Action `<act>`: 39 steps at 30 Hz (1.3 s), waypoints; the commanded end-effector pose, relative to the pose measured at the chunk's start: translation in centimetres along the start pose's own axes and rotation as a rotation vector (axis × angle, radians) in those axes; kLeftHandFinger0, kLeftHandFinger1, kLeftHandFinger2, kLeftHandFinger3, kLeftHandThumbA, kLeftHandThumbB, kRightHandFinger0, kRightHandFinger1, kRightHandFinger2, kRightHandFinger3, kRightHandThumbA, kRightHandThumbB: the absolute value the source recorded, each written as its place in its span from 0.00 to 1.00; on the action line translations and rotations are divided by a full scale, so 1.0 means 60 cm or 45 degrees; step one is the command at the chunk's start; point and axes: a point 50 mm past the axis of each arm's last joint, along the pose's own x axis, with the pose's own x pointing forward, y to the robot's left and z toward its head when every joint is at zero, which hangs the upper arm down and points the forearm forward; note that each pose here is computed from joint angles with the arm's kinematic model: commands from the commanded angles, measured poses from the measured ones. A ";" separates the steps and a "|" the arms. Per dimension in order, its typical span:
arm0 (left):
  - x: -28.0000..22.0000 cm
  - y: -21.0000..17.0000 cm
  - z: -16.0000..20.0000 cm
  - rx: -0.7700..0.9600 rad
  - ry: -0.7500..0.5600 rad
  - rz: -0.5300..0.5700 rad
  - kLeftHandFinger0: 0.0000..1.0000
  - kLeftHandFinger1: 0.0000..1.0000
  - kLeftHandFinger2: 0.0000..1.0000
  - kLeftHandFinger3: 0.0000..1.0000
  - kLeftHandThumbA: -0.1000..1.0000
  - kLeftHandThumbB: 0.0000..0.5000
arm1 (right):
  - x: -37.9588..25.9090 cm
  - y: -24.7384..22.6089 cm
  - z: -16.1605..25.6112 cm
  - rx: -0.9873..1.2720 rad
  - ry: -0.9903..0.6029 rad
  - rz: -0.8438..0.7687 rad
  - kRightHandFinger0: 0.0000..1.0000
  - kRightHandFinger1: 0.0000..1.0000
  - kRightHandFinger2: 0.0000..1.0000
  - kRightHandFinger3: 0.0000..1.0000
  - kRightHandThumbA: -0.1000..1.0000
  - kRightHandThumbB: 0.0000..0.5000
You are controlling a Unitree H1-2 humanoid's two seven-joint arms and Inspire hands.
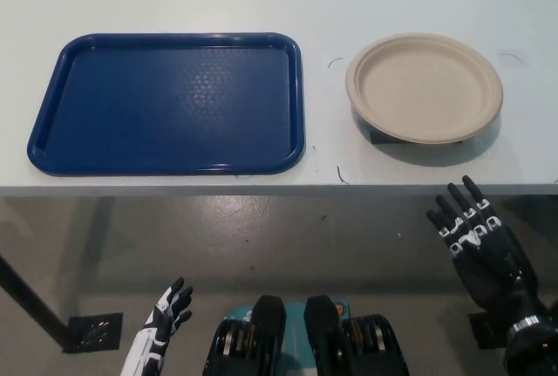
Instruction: Use the right hand to pick up a plate from a leveled surface and place it into a tray on the left side
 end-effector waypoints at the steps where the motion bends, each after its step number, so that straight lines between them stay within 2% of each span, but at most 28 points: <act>1: -0.007 0.000 0.013 0.038 -0.095 -0.031 1.00 1.00 1.00 1.00 1.00 0.02 | 0.076 0.059 0.035 0.607 0.101 0.195 1.00 1.00 1.00 1.00 1.00 0.49; 7: -0.010 0.002 0.010 0.053 -0.098 -0.031 1.00 1.00 1.00 1.00 1.00 0.00 | 0.091 0.051 0.029 0.641 0.113 0.211 1.00 1.00 1.00 1.00 1.00 0.52; 16: -0.010 0.001 0.010 0.083 -0.108 -0.038 1.00 1.00 1.00 1.00 1.00 0.01 | 0.100 0.047 0.031 0.678 0.110 0.177 1.00 1.00 1.00 1.00 1.00 0.52; 22: -0.018 0.000 0.006 0.120 -0.092 -0.042 1.00 1.00 1.00 1.00 1.00 0.08 | 0.104 0.045 0.036 0.685 0.133 0.138 1.00 1.00 1.00 1.00 1.00 0.53; 28: -0.022 -0.004 0.005 0.116 -0.086 -0.043 1.00 1.00 1.00 1.00 1.00 0.09 | 0.118 0.042 0.044 0.685 0.147 0.106 1.00 1.00 1.00 1.00 1.00 0.55; 36: -0.023 -0.005 0.006 0.139 -0.089 -0.056 1.00 1.00 1.00 1.00 1.00 0.02 | 0.139 0.038 0.051 0.675 0.131 0.107 1.00 1.00 1.00 1.00 1.00 0.54; 39: -0.029 -0.007 0.005 0.132 -0.074 -0.051 1.00 1.00 1.00 1.00 1.00 0.04 | 0.145 0.029 0.042 0.676 0.144 0.088 1.00 1.00 1.00 1.00 1.00 0.53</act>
